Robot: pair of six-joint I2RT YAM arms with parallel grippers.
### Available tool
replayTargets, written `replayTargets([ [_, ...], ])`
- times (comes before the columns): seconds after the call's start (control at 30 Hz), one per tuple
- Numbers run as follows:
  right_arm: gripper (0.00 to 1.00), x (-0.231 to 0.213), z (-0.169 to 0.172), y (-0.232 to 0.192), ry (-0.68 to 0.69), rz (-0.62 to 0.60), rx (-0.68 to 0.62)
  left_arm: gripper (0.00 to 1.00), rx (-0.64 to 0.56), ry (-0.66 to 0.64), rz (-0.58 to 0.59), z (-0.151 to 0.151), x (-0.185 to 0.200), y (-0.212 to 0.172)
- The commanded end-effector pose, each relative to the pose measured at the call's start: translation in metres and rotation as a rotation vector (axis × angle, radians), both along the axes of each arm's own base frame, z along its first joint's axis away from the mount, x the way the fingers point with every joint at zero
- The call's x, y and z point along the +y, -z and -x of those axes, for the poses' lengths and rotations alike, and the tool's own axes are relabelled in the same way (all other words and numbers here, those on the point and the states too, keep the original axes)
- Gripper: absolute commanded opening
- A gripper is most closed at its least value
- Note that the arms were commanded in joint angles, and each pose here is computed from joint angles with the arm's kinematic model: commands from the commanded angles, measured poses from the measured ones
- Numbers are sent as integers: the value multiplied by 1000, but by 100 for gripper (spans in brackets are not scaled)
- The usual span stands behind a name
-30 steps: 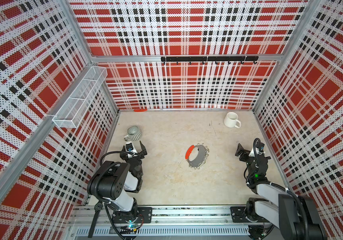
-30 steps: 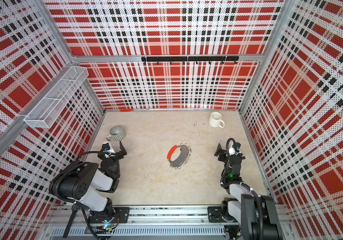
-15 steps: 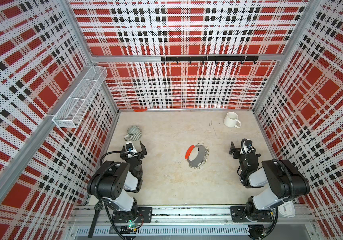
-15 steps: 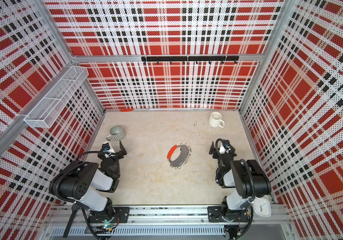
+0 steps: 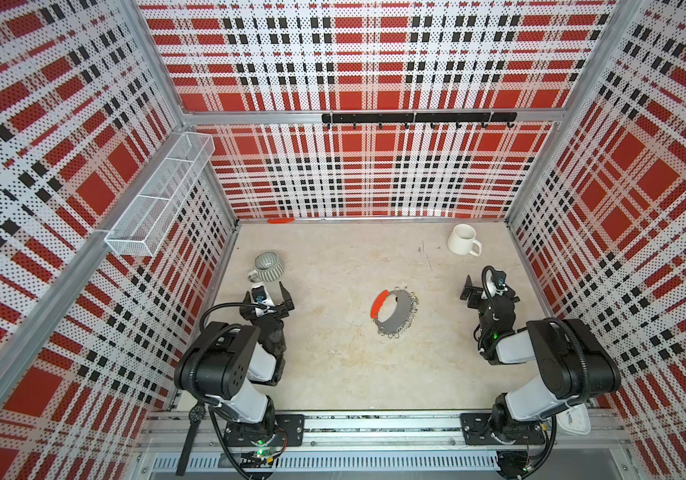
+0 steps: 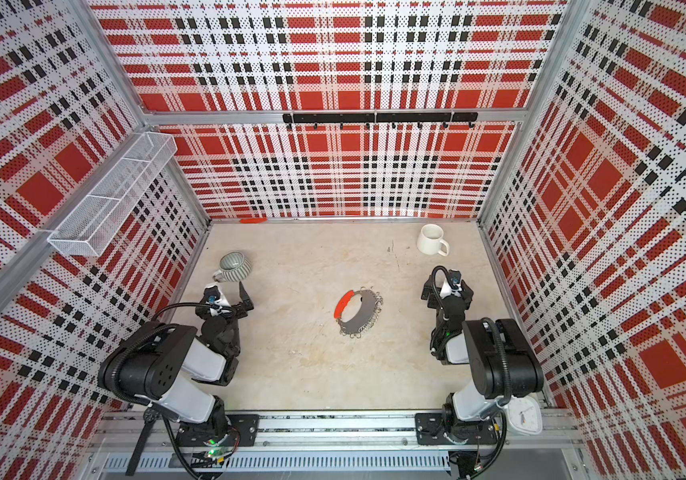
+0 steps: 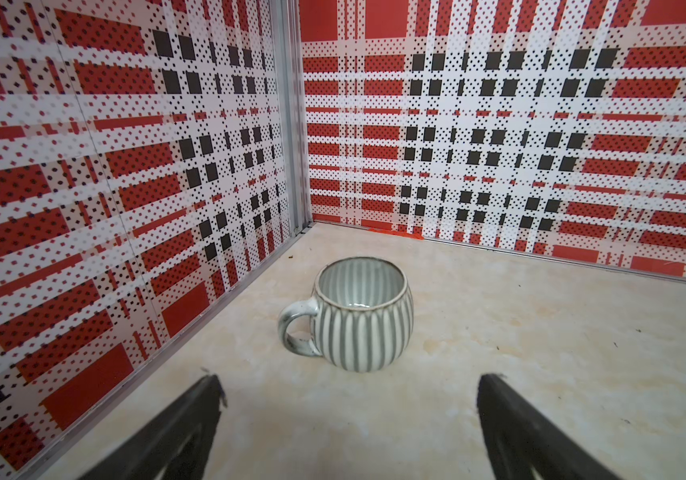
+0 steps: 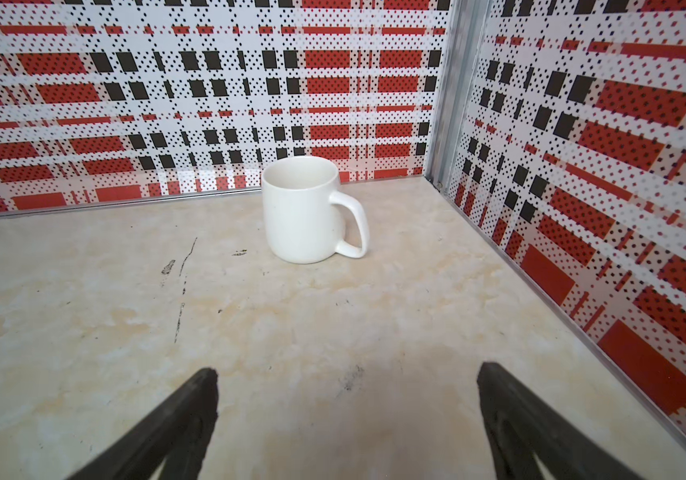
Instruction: Put the keys on the keyring
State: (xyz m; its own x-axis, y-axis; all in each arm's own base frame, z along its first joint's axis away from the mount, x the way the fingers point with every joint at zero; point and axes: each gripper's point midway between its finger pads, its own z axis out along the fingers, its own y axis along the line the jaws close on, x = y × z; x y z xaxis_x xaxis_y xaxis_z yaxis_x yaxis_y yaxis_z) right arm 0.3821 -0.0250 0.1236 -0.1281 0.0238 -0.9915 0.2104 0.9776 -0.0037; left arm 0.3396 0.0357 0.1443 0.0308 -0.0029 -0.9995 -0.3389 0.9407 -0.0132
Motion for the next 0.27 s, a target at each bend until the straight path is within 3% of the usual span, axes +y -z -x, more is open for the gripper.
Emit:
replayTargets([
  [0.0, 100, 0, -3, -7, 6, 17, -18, 98, -114, -7, 4, 1, 1, -27],
  [0.23, 100, 1, -3, -8, 0, 17, -20, 98, -114, -5, 4, 1, 1, -27],
])
